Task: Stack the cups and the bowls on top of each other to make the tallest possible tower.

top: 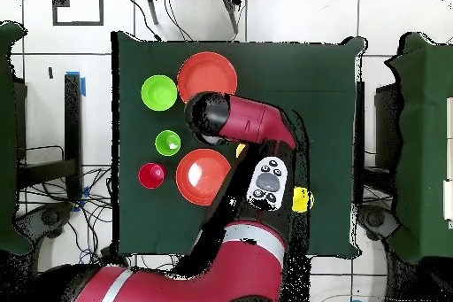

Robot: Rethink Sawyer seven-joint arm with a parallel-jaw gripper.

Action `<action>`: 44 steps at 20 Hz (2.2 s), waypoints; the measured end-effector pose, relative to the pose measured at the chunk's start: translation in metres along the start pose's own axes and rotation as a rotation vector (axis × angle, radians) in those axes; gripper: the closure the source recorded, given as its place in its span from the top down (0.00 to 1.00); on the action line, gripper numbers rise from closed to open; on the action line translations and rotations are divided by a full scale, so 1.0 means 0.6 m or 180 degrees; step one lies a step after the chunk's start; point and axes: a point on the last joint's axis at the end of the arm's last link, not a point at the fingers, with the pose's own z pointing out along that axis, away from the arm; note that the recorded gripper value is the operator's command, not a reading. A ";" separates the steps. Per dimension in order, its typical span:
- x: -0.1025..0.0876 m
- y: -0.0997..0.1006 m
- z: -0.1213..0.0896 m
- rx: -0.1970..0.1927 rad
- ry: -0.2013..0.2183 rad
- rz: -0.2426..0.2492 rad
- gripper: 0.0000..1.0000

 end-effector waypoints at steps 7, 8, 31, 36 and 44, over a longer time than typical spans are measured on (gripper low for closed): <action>-0.011 -0.003 0.013 -0.0160 -0.0121 0.0060 1.00; -0.013 -0.005 0.016 -0.0185 -0.0144 0.0074 1.00; -0.008 -0.003 0.027 -0.0287 -0.0185 0.0101 1.00; -0.007 0.002 0.026 -0.0305 -0.0182 0.0092 1.00; 0.003 0.005 0.027 -0.0317 -0.0144 0.0083 1.00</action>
